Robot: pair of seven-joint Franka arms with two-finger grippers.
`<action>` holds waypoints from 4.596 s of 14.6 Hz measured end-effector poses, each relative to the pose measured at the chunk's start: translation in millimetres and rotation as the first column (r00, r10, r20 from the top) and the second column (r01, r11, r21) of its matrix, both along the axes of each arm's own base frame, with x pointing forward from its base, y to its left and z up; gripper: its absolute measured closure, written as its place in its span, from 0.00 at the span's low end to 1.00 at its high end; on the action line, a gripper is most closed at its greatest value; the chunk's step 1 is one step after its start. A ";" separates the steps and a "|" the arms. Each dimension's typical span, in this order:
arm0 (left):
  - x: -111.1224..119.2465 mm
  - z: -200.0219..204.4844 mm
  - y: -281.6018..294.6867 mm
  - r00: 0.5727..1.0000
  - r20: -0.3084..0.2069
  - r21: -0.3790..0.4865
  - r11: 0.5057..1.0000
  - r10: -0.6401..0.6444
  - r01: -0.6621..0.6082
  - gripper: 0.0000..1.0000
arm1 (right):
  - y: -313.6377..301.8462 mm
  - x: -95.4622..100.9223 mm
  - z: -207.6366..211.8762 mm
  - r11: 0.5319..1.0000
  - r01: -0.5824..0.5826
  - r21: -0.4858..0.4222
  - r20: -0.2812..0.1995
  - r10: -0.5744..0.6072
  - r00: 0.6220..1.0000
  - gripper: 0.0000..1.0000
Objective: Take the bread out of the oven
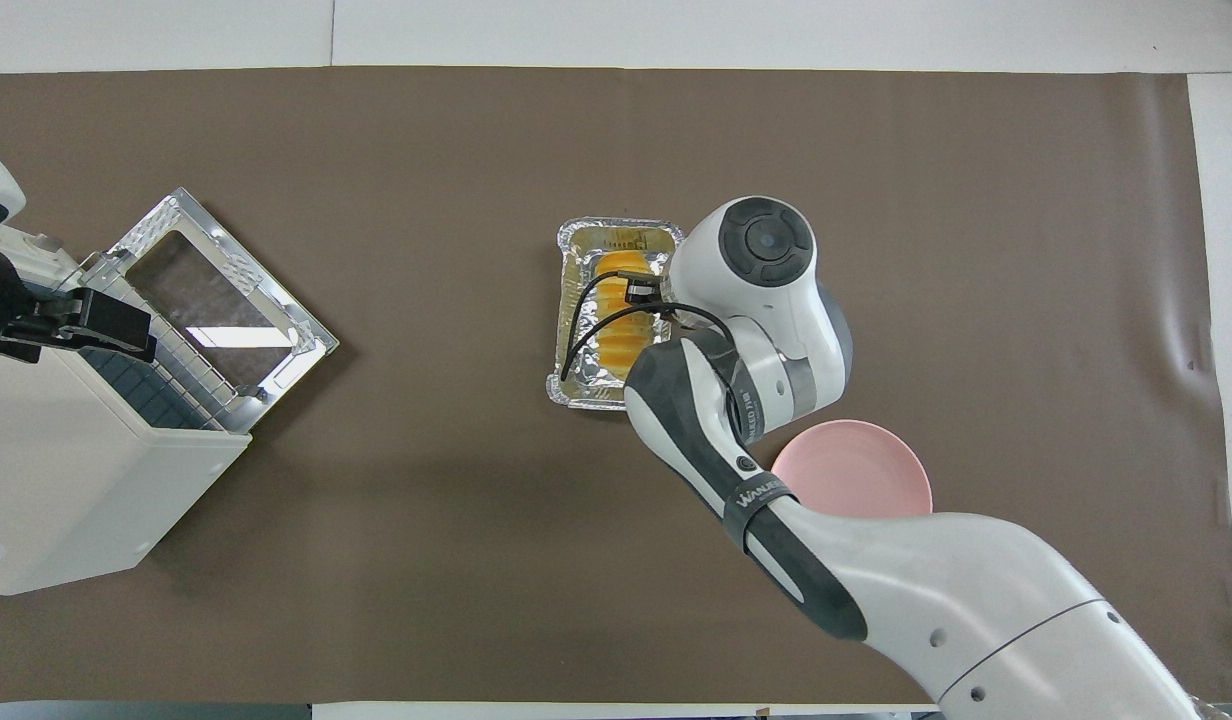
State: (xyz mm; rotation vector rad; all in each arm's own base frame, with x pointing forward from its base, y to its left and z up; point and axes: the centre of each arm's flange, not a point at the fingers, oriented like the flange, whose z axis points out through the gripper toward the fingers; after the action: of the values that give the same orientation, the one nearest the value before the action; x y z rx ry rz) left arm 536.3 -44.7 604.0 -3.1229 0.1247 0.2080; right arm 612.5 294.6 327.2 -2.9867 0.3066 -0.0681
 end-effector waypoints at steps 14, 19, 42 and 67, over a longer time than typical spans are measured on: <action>0.0 0.1 0.0 1.000 0.000 0.000 1.000 0.000 0.000 0.00 | -276.5 40.0 -22.9 0.985 -0.113 0.133 -0.008 0.115 0.993 0.98; 0.0 0.1 0.0 1.000 0.000 0.000 1.000 0.000 0.000 0.00 | -267.1 31.9 -23.0 0.983 -0.116 0.144 -0.018 0.120 0.993 0.98; 0.0 0.1 0.0 1.000 0.000 0.000 1.000 0.000 0.000 0.00 | -183.3 41.4 12.0 0.989 -0.138 -0.052 0.001 0.138 0.990 0.01; 0.0 0.1 0.0 1.000 0.000 0.000 1.000 0.000 0.000 0.00 | -184.8 7.0 100.3 0.996 -0.084 -0.013 -0.106 0.083 0.991 0.92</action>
State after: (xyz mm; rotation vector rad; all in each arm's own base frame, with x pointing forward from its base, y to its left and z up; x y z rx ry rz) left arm 536.3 -44.6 604.1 -3.1229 0.1245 0.2075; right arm 619.5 109.8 427.5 -3.0218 0.1927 0.0967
